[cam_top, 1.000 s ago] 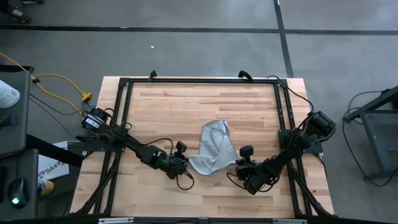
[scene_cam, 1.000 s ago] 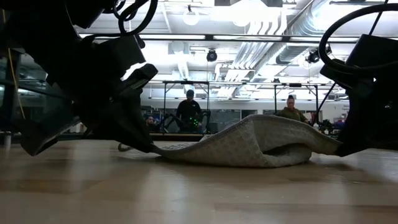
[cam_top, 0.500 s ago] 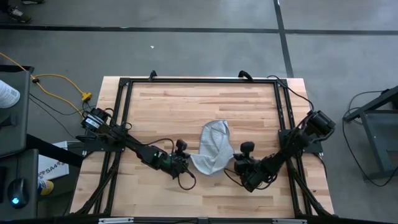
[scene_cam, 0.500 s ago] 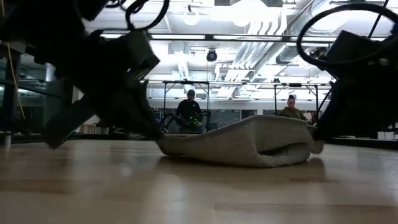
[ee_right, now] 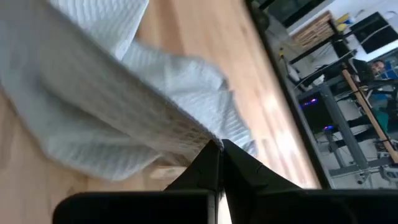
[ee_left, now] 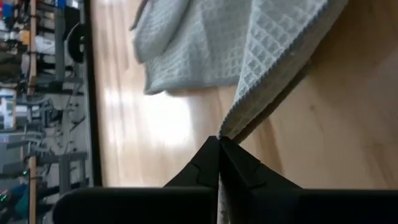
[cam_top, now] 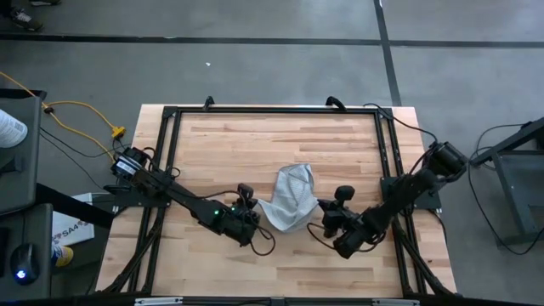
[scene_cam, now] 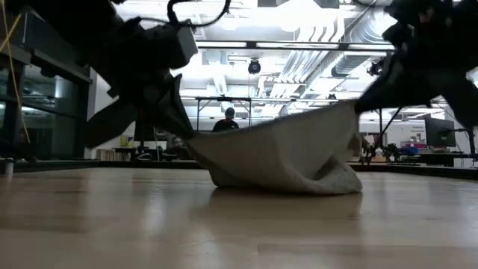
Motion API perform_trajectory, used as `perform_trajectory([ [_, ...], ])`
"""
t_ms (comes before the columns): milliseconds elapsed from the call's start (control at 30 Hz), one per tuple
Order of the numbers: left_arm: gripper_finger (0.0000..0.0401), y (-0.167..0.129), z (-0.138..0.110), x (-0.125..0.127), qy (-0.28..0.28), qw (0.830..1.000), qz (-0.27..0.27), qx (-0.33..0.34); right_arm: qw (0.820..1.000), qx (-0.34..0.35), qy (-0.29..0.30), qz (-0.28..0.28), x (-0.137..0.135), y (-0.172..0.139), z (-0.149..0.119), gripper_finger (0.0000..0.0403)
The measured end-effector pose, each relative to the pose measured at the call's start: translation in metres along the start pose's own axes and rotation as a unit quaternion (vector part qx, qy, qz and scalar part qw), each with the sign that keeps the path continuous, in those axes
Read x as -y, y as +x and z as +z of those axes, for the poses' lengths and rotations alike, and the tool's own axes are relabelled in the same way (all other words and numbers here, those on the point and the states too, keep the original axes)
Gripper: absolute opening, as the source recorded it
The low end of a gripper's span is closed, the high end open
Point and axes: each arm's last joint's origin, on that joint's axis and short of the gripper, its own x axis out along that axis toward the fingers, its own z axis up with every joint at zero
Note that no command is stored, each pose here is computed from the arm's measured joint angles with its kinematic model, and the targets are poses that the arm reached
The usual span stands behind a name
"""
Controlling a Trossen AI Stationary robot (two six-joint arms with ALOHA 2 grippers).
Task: Fold microfiber towels
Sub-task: Fold the gray towel on the table
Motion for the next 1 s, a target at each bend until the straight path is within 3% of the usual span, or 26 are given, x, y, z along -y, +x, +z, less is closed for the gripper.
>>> perform_trajectory([
  [367, 0.0000, -0.029, 0.004, -0.050, -0.056, 0.997, 0.046, 0.028, 0.999, 0.017, 0.016, -0.033, 0.037, 0.001, 0.018, 0.0004],
  [600, 0.0000, -0.023, -0.006, -0.084, -0.078, 0.994, 0.072, -0.002, 0.997, 0.018, 0.035, -0.063, 0.059, 0.003, 0.024, 0.0004],
  [1000, 0.0000, -0.015, -0.020, -0.127, -0.095, 0.986, 0.133, -0.039, 0.984, 0.004, 0.048, -0.170, 0.095, 0.015, 0.030, 0.0004],
])
